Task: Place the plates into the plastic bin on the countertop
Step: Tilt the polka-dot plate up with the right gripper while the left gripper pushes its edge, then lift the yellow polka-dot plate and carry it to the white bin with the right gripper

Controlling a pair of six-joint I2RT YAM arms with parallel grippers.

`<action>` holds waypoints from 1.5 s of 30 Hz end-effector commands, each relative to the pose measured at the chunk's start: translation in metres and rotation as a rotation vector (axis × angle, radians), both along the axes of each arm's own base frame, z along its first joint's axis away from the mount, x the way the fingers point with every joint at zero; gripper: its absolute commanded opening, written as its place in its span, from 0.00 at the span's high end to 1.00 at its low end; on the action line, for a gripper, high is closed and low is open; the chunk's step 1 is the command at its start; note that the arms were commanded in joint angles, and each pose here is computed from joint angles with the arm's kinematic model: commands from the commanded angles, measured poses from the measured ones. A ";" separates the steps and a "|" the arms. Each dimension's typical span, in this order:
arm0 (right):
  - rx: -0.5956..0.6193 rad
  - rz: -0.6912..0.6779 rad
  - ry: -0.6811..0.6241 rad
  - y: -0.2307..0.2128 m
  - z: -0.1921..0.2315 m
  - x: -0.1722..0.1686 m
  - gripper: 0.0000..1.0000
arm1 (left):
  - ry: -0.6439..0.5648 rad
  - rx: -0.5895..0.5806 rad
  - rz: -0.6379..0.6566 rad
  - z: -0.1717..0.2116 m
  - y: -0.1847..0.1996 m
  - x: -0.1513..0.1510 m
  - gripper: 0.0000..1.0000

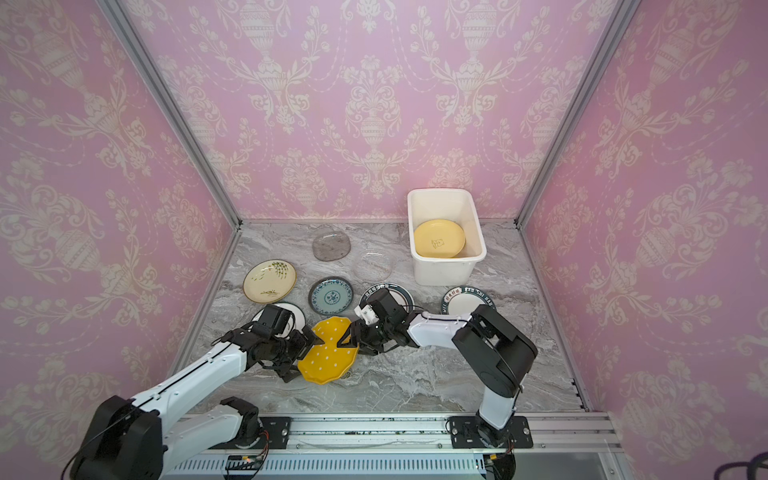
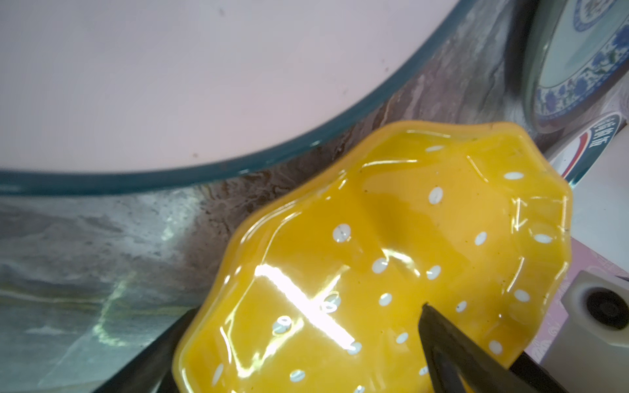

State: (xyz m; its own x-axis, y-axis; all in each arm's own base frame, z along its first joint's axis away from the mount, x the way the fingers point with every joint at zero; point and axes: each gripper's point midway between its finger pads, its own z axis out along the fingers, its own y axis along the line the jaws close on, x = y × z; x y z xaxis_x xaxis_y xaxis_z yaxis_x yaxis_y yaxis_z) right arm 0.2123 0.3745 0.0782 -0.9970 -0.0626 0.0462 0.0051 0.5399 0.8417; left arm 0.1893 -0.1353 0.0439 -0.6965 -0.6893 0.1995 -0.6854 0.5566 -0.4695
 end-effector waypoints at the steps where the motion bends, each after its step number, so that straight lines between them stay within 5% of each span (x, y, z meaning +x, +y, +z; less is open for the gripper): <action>1: 0.069 0.039 -0.052 0.012 0.030 -0.005 0.51 | -0.072 -0.089 -0.025 0.020 -0.016 0.015 0.01; 15: -0.022 0.002 -0.060 -0.003 0.033 -0.006 0.87 | -0.162 -0.082 -0.067 0.049 -0.015 0.019 0.01; 27: -0.155 -0.081 -0.162 -0.048 0.115 -0.011 0.92 | -0.622 0.048 -0.003 0.178 0.019 0.045 0.01; 34: -0.097 -0.326 -0.255 -0.089 0.216 0.023 1.00 | -0.960 0.063 0.054 0.270 0.036 0.048 0.01; 45: 0.155 -0.769 -0.341 -0.156 0.320 0.110 1.00 | -1.115 0.017 -0.113 0.332 -0.001 0.082 0.01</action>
State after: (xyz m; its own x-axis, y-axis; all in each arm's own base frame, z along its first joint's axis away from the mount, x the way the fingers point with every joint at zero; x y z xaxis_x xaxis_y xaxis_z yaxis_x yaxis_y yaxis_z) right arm 0.2964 0.2310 0.3349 -0.8216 0.5367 -0.1919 0.1446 0.5219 0.8407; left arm 0.2640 -0.1227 0.3539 -0.5387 -0.6676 -0.5140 0.0486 0.5844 -0.8100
